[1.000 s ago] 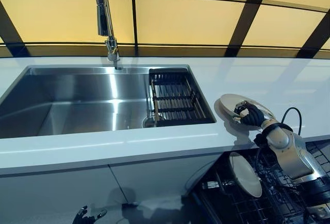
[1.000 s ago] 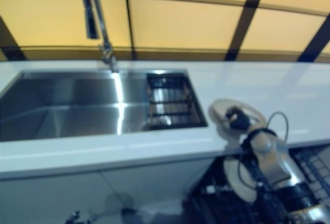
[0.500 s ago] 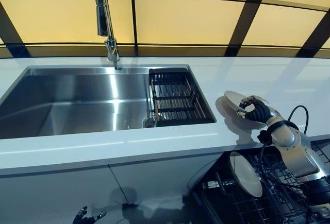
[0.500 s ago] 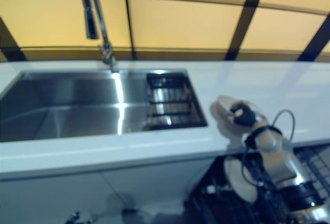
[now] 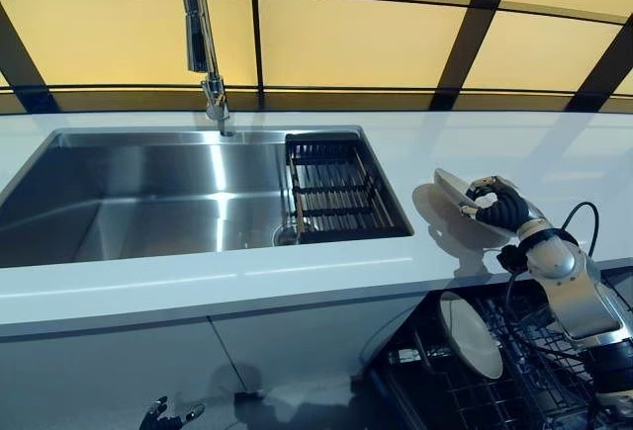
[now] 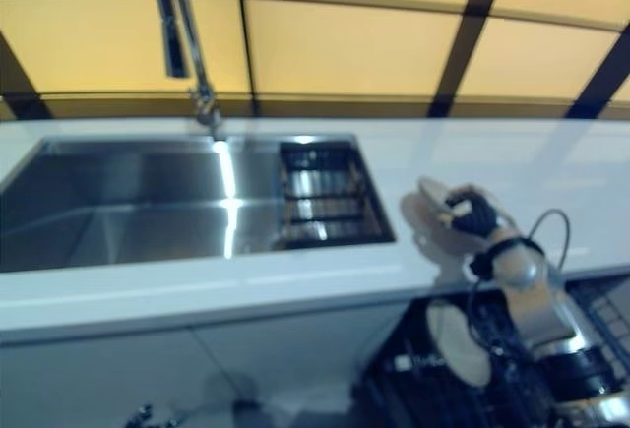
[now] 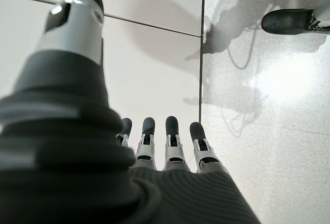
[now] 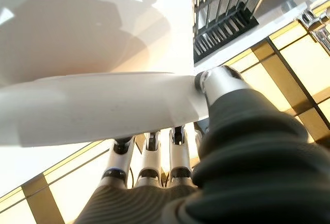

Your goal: Take plates into dishwasher

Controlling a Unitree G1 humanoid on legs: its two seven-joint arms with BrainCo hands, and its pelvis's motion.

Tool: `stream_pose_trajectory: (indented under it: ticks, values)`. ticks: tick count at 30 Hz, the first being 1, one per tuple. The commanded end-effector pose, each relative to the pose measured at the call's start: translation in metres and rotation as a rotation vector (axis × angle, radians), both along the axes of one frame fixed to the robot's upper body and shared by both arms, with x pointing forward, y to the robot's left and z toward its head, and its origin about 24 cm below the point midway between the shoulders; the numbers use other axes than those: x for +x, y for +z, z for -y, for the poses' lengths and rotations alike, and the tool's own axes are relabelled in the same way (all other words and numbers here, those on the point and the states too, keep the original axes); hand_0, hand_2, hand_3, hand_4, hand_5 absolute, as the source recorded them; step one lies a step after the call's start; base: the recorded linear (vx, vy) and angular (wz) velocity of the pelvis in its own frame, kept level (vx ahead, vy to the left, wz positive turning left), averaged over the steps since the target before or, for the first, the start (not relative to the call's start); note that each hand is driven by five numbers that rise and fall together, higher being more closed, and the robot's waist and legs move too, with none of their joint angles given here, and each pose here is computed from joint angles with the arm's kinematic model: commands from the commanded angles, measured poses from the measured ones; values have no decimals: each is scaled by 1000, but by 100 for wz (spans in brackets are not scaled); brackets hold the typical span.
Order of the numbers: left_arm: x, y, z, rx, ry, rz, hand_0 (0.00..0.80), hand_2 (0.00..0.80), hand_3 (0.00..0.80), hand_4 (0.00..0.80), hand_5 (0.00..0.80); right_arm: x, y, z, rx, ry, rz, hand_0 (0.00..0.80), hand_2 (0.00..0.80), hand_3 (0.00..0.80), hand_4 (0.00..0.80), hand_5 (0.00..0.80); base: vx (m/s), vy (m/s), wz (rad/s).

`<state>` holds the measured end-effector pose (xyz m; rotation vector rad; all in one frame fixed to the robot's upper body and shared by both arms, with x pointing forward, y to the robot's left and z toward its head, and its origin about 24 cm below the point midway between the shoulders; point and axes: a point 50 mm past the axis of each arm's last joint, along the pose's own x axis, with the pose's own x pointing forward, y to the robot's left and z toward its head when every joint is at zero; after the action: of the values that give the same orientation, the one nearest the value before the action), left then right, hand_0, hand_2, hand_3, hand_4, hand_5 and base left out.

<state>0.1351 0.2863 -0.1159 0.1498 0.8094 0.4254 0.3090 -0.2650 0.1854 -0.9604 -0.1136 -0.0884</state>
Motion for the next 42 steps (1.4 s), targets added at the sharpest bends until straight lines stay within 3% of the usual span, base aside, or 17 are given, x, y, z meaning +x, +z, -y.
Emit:
stream_pose_trajectory:
  ticks: [1,16,25,42]
  values:
    - [10,6,-7,53,-36,33,0,0,0,0,0,-6,49,3,-53,18,194,800,800,800,800,800,0,0,0]
    - [9,5,-6,48,-36,29,0,0,0,0,0,-8,56,1,117,78,220,800,800,800,800,800,0,0,0]
    - [7,5,-8,53,-39,23,0,0,0,0,0,-6,48,-1,337,161,192,800,800,800,800,800,0,0,0]
    - [-3,2,-10,48,-31,6,0,0,0,0,0,-16,65,22,399,130,251,800,800,800,800,800,0,0,0]
